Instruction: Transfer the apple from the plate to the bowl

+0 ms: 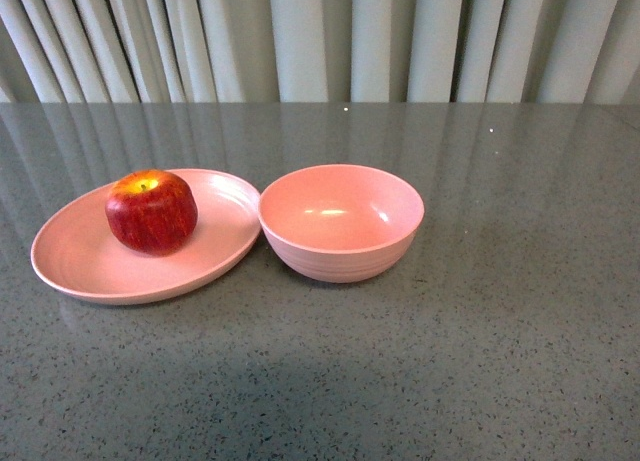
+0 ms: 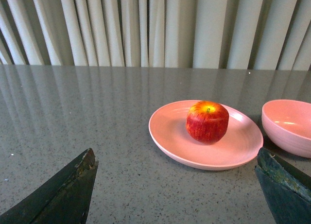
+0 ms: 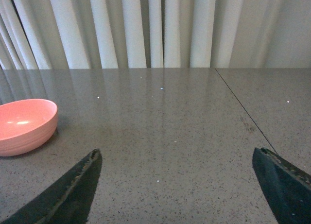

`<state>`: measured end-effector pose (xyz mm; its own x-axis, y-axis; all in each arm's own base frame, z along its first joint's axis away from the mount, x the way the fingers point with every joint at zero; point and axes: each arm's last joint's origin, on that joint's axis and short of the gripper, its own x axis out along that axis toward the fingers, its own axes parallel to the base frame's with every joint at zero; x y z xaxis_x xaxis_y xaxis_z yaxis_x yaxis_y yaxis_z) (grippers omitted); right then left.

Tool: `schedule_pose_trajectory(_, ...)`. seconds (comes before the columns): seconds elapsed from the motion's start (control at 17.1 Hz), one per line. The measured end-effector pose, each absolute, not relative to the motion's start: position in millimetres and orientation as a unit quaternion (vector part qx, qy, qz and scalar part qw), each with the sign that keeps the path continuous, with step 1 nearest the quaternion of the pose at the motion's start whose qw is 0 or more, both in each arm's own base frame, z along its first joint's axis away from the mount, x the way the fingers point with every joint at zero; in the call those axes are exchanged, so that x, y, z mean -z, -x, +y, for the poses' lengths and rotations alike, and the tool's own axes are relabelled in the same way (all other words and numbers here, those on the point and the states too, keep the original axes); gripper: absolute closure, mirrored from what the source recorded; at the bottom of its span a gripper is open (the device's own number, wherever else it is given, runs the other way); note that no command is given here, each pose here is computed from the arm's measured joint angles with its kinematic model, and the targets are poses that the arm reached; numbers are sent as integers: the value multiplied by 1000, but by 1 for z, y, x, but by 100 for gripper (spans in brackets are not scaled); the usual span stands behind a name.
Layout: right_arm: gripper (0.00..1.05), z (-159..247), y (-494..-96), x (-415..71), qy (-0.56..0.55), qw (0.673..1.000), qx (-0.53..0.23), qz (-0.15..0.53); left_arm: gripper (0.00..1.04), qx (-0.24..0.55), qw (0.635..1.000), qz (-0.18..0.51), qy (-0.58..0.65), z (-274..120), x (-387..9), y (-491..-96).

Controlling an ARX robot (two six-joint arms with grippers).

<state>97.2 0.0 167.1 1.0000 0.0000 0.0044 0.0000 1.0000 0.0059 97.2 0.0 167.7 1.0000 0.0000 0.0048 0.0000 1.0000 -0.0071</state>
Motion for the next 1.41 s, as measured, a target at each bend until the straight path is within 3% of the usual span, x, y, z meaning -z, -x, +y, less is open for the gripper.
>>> schedule_pose_trajectory(0.06, 5, 0, -97, -167, -3, 1000, 0, -2, 7, 0, 1000, -2, 4, 0, -168, -97)
schedule_pose_trajectory(0.7, 7, 0, -97, -167, -3, 1000, 0, -2, 7, -3, 1000, 10, 4, 0, -166, -97)
schedule_pose_trajectory(0.82, 7, 0, -97, -167, -3, 1000, 0, -2, 7, -34, 987, 154, -3, -2, -167, -98)
schedule_pose_trajectory(0.88, 7, 0, -97, -167, -3, 1000, 0, -3, 7, -36, 982, 184, -6, -2, -168, -99)
schedule_pose_trajectory(1.17, 7, 0, -97, -167, -3, 1000, 0, -2, 7, -10, 991, 134, 2, -4, -197, -110)
schedule_pose_trajectory(1.41, 7, 0, -97, -167, -3, 1000, 0, -2, 7, 41, 995, 89, -11, -6, -238, -156)
